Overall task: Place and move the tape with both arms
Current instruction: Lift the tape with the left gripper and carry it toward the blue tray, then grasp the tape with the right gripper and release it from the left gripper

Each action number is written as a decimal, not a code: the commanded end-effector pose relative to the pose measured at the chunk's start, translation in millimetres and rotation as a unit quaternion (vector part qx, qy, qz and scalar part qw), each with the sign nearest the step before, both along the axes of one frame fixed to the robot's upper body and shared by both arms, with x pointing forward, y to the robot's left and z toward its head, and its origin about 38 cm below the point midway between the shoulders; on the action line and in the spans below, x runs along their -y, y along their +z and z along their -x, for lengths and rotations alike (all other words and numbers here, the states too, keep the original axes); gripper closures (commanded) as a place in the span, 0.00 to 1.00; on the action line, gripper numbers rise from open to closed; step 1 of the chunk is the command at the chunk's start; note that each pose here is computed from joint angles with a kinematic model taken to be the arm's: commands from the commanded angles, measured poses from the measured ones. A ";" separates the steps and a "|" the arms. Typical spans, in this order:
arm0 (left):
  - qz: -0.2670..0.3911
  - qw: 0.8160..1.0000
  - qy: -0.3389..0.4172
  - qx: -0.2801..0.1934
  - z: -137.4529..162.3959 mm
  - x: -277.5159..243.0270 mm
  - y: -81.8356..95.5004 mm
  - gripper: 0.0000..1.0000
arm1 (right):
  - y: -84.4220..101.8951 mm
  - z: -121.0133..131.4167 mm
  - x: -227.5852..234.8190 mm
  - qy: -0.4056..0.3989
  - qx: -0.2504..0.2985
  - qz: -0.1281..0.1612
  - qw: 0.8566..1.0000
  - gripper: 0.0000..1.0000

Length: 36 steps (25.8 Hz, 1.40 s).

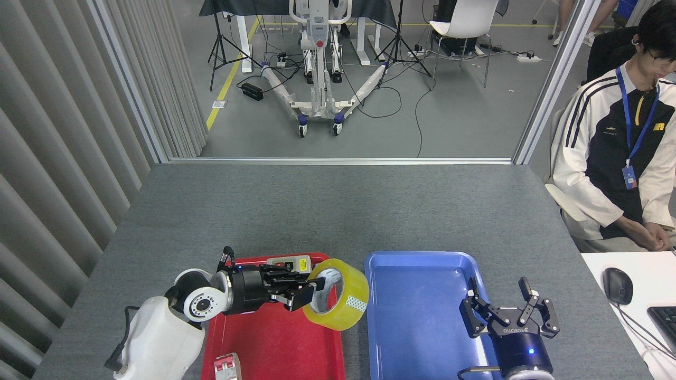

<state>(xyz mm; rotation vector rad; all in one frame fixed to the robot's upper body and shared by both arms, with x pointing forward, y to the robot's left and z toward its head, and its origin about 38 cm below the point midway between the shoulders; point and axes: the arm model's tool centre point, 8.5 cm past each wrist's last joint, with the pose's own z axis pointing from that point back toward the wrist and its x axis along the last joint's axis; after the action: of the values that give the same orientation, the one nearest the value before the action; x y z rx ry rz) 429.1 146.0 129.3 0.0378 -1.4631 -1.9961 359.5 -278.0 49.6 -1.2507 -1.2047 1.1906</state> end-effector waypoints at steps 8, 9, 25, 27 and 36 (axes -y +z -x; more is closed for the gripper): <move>0.243 0.970 -0.002 0.006 10.5 47.6 -14.4 1.00 | 7.2 33.9 6.8 0.141 0.071 0.037 0.987 0.01; 0.242 0.970 -0.002 0.006 10.7 48.1 -14.7 1.00 | 9.2 43.1 0.6 0.166 0.085 0.031 0.982 0.01; 0.214 0.974 -0.067 -0.011 37.2 86.9 -27.8 1.00 | 29.9 77.4 -85.2 0.425 0.128 -0.015 0.896 0.00; 0.216 0.974 -0.072 -0.006 39.0 89.1 -24.3 1.00 | 26.4 81.9 -98.6 0.439 0.124 -0.026 0.890 0.00; 0.220 0.973 -0.076 -0.004 44.9 90.2 -24.4 1.00 | 9.6 93.7 -108.3 0.450 0.098 -0.041 0.887 0.55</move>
<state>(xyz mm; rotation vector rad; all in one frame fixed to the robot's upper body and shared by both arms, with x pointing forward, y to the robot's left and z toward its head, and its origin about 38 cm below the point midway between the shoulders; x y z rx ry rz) 387.6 54.8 105.8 -0.2783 -1.9124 -1.7471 266.9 -168.5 63.0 -0.7453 -2.0953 1.6467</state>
